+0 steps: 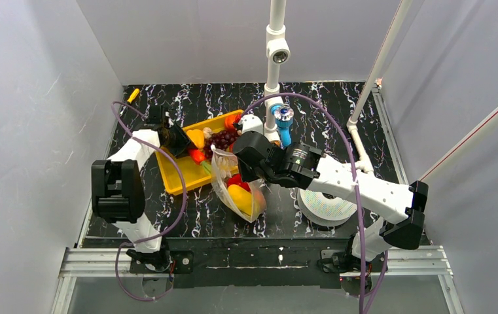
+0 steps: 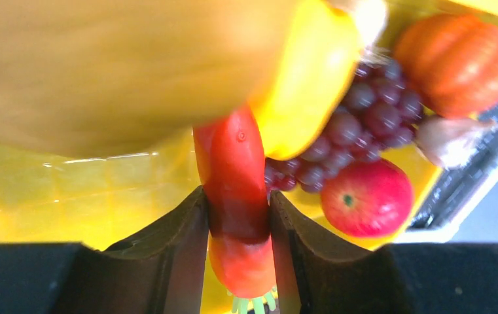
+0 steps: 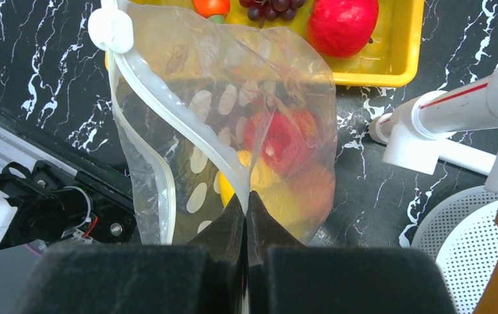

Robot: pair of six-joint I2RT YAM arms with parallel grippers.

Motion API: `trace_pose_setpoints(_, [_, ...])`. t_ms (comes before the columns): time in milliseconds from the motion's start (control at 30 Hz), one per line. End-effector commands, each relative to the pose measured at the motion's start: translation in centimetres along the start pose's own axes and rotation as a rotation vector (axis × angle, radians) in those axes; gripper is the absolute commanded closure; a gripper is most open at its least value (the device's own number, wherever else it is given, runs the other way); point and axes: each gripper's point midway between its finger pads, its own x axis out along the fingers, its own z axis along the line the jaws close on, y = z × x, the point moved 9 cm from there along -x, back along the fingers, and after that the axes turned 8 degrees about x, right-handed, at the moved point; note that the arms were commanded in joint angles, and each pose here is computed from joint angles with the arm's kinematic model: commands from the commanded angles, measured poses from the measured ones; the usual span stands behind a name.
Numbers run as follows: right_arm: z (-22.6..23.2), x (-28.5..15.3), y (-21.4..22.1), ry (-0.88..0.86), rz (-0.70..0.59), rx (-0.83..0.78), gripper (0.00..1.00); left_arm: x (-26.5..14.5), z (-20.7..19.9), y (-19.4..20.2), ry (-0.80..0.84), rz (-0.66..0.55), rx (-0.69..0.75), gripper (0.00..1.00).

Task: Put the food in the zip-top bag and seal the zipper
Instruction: Pick up the fake vegetable from the bin, then place the fake vegetable in the zipper food storage bag.

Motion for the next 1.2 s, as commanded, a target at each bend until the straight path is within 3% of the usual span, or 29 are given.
trace_pose_setpoints(0, [0.7, -1.2, -1.1, -0.033, -0.038, 0.021, 0.99, -3.1, -1.8, 0.2, 0.206, -0.089, 0.148, 0.92])
trace_pose_setpoints(233, [0.2, -1.5, -1.1, -0.032, -0.053, 0.023, 0.99, -6.4, -2.2, 1.7, 0.298, -0.137, 0.197, 0.96])
trace_pose_setpoints(433, [-0.1, -1.4, -0.8, -0.041, -0.074, 0.018, 0.99, -12.3, -2.1, 6.7, 0.523, -0.094, 0.246, 0.94])
trace_pose_setpoints(767, [0.3, -0.7, -0.7, -0.071, -0.079, 0.015, 0.99, -24.6, 0.0, 15.5, 0.669, -0.254, 0.459, 0.73])
trace_pose_setpoints(867, [0.6, -0.5, -0.7, -0.09, -0.09, 0.024, 0.99, -24.8, -0.4, 16.7, 0.759, -0.159, 0.405, 0.76])
trace_pose_setpoints(1000, [0.9, -0.4, -0.9, -0.11, -0.091, 0.026, 0.99, -25.1, -1.3, 17.5, 0.979, -0.141, 0.331, 0.81])
trace_pose_setpoints(1067, [1.0, -0.3, -0.9, -0.112, -0.09, 0.022, 0.99, -25.4, -1.6, 17.7, 1.008, -0.144, 0.327, 0.82])
trace_pose_setpoints(1167, [1.1, -0.2, -0.8, -0.115, -0.09, 0.018, 0.99, -25.2, -2.3, 17.8, 1.019, -0.053, 0.306, 0.87])
